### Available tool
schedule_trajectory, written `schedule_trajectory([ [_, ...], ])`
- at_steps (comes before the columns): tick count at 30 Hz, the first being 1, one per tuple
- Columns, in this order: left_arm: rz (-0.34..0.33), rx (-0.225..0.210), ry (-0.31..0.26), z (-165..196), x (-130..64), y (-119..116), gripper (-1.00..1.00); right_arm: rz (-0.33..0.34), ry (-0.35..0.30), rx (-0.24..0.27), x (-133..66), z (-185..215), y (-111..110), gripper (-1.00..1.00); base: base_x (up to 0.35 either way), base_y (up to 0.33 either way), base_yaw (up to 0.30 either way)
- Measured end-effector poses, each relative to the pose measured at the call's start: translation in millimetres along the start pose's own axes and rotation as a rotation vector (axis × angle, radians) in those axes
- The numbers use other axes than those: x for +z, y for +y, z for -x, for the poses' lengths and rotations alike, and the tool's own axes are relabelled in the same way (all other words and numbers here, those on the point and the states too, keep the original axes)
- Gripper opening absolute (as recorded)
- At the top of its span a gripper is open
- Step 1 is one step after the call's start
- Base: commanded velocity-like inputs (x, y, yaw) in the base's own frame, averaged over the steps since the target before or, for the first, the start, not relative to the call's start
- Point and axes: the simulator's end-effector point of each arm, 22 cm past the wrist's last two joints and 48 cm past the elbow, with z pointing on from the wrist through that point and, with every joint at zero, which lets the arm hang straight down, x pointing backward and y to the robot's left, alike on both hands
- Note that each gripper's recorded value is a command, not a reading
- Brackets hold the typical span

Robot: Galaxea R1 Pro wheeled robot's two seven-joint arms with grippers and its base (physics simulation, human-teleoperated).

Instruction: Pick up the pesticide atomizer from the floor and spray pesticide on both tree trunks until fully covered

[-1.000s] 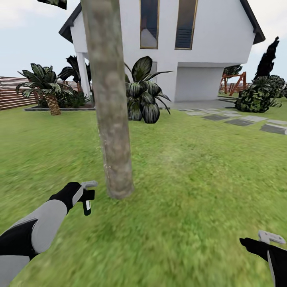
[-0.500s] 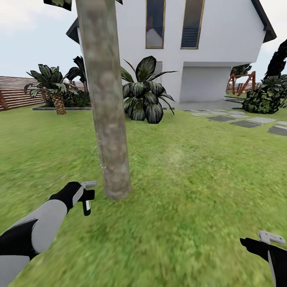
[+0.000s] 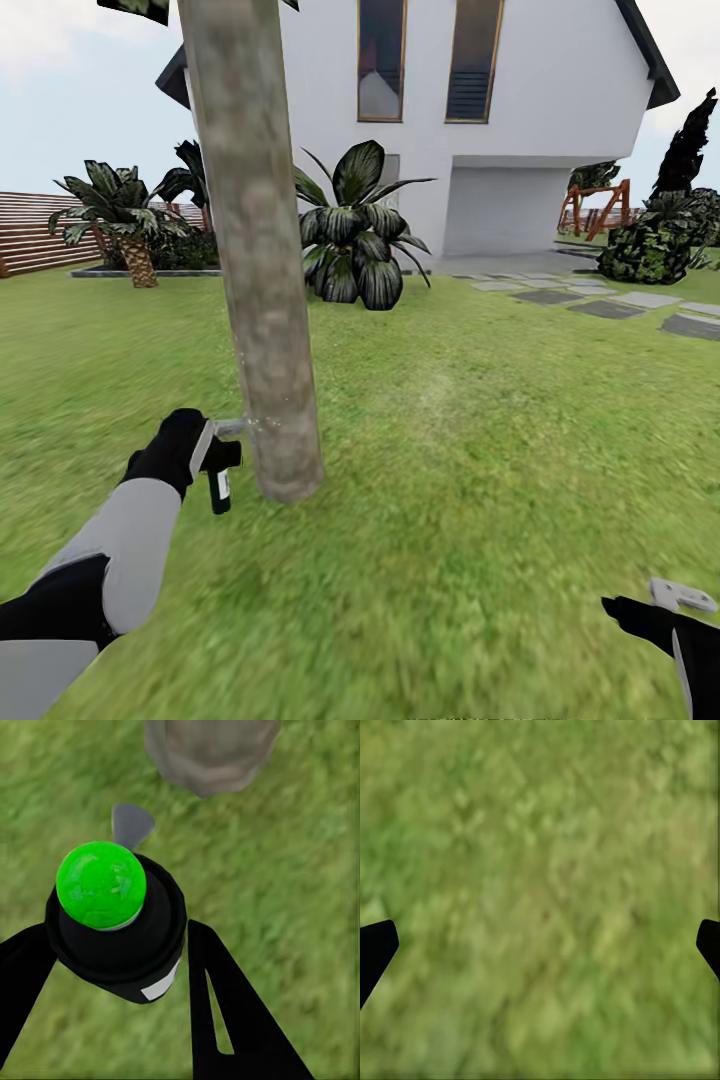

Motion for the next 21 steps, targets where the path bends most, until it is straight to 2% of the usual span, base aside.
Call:
schedule_trajectory([
  [10, -0.012, -0.016, -0.109, 65.6, -42.2, -4.2, -1.00, -0.006, -0.001, -0.001, -0.2, 1.2, -3.2, 1.00, 0.000, 0.000, -0.001],
  [21, -0.041, -0.026, -0.247, 149.6, -107.4, -15.3, -1.00, -0.008, -0.003, -0.001, -0.5, 1.9, -4.8, 1.00, 0.000, 0.000, 0.000],
])
